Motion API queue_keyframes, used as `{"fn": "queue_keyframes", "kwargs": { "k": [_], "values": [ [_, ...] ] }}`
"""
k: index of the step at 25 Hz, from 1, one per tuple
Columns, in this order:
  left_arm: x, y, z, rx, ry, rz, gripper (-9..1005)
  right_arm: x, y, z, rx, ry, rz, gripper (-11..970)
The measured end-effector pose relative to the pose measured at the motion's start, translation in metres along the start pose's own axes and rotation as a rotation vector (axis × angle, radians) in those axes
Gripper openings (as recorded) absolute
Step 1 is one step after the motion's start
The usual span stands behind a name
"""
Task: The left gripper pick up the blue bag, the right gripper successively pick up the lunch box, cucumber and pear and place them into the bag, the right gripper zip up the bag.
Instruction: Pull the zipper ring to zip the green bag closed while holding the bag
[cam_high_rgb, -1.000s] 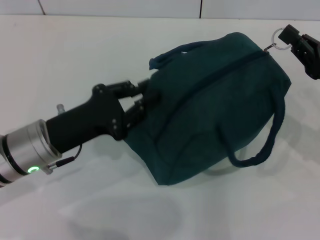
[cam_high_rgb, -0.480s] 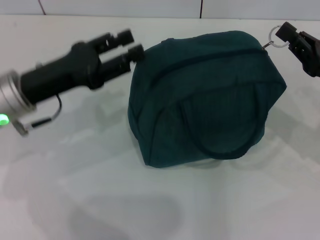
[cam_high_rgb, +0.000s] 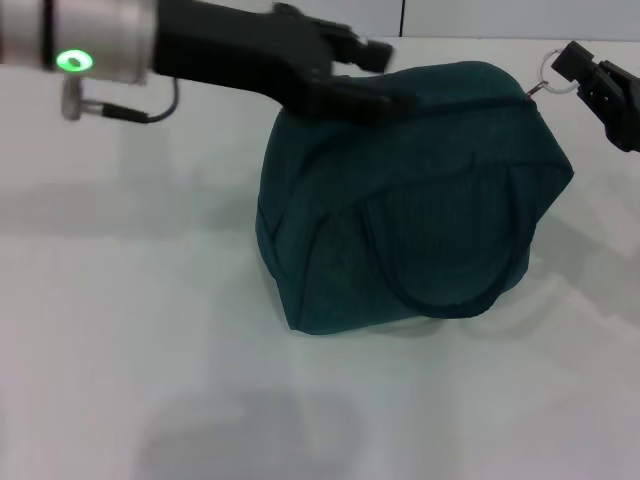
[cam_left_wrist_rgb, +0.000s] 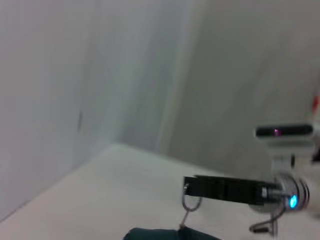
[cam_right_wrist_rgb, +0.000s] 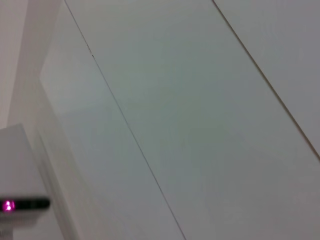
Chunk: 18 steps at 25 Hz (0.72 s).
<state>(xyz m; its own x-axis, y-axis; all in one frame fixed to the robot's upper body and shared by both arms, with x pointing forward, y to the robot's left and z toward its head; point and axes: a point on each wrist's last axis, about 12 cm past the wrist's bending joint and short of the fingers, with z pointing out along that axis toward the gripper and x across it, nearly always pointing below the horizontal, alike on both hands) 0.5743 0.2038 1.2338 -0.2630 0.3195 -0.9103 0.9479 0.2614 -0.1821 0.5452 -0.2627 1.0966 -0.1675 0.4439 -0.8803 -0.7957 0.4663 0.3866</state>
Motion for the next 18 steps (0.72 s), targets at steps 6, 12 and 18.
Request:
{"fn": "queue_keyframes", "kwargs": {
  "k": [6,12,18],
  "values": [
    [-0.034,-0.016,0.029,-0.028,0.192,0.108,603,-0.001,0.0,0.0,0.002,-0.007,0.008,131],
    [-0.038,-0.012,0.038,-0.085,0.233,0.136,602,-0.003,-0.001,0.0,0.003,-0.025,0.014,134],
    [-0.037,-0.014,0.045,-0.081,0.257,0.147,598,-0.004,-0.001,0.0,0.0,-0.024,0.021,136]
  ]
}}
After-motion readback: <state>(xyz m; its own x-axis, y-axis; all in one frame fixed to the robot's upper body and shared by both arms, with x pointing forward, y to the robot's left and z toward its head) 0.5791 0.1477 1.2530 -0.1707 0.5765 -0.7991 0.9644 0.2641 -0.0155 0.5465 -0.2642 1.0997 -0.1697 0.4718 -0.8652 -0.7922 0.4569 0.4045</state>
